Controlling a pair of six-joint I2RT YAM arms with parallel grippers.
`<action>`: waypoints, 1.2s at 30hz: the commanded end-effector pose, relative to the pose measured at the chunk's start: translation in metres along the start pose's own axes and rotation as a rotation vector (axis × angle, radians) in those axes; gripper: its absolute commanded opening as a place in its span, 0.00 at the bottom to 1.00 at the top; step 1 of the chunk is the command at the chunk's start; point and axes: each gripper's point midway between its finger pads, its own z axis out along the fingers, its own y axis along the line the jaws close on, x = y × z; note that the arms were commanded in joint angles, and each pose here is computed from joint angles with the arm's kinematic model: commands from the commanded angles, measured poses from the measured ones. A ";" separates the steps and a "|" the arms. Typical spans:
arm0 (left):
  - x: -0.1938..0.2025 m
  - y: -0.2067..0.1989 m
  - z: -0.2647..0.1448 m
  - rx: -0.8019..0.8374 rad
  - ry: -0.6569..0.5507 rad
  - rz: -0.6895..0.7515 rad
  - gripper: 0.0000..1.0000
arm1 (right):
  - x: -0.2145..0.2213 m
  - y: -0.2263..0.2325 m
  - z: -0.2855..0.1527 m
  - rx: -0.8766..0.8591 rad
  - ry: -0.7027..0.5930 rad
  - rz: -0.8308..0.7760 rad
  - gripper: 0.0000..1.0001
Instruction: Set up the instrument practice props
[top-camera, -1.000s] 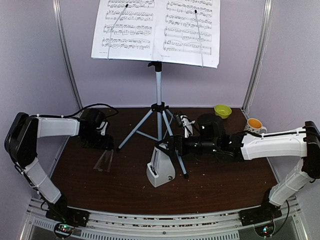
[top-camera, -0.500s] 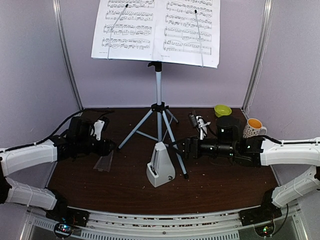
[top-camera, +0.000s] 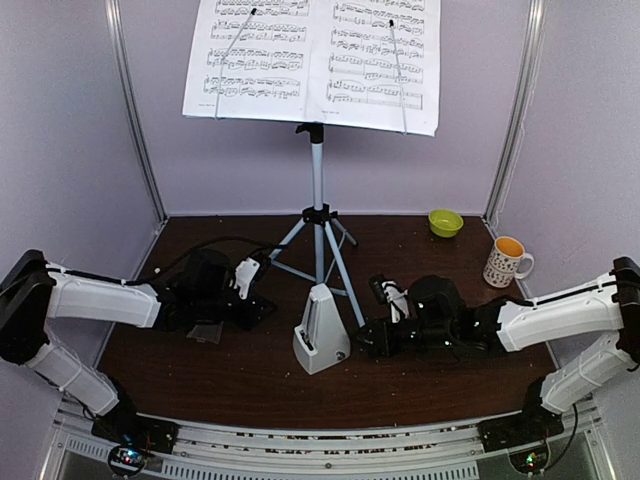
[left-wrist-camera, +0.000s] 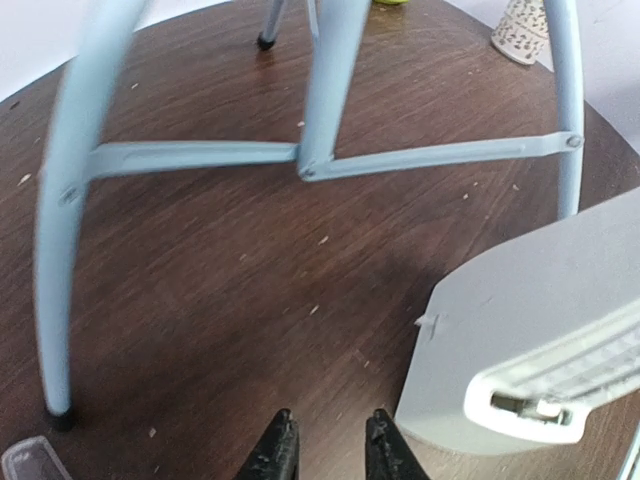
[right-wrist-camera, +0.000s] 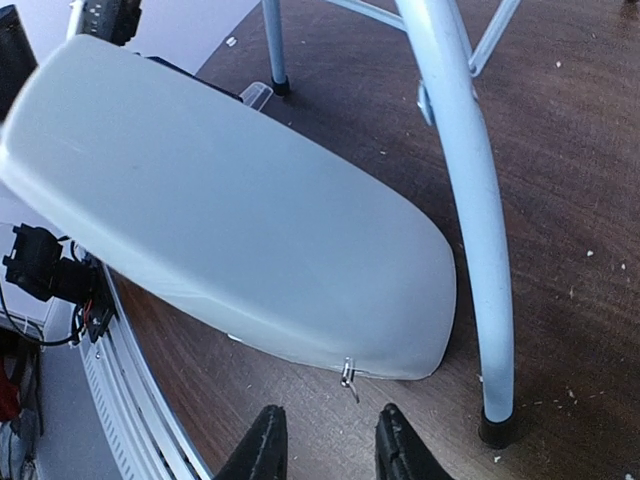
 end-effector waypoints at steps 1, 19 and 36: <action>-0.048 -0.019 0.015 0.030 -0.129 0.035 0.24 | -0.005 -0.005 0.010 0.027 -0.039 0.020 0.30; -0.016 -0.059 0.036 0.134 -0.069 0.046 0.22 | -0.021 -0.008 0.032 0.101 -0.029 -0.070 0.25; 0.008 -0.052 0.012 0.051 -0.075 -0.010 0.21 | -0.041 -0.001 0.025 0.140 -0.038 -0.123 0.25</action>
